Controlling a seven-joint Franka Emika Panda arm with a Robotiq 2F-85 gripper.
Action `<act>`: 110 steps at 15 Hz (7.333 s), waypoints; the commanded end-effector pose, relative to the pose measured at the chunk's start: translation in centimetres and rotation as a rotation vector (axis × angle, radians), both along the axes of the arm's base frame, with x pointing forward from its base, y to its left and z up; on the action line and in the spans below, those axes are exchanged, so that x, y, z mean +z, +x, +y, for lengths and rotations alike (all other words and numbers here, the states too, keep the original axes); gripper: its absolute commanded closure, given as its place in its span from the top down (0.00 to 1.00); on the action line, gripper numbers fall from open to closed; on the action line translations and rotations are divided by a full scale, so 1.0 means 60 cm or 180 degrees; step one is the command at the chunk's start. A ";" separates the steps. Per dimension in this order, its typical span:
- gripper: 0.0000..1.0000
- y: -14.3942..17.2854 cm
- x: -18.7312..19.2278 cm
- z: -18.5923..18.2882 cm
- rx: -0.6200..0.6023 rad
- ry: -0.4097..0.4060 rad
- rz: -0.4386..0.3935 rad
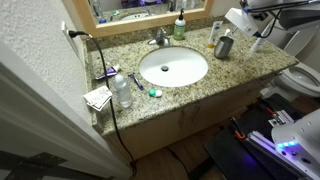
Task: Close the faucet, move the cup to the right of the counter, then pick the toothbrush and put it in the cup
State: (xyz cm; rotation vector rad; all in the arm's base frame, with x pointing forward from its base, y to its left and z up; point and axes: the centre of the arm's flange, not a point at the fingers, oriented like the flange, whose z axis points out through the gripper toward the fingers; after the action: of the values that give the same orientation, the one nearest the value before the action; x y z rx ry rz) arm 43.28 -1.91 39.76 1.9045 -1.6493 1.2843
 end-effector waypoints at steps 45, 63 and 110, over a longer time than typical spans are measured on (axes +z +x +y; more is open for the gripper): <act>1.00 -0.083 -0.059 -0.220 -0.0130 0.2525 -0.0775; 1.00 -0.072 -0.151 -0.128 -0.0697 0.3574 -0.0986; 0.45 -0.041 -0.318 -0.334 -0.3415 0.4816 -0.1222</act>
State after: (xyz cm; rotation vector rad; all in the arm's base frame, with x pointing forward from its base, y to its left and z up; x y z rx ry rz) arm 41.05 -21.80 21.72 0.5703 -3.5676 -0.3079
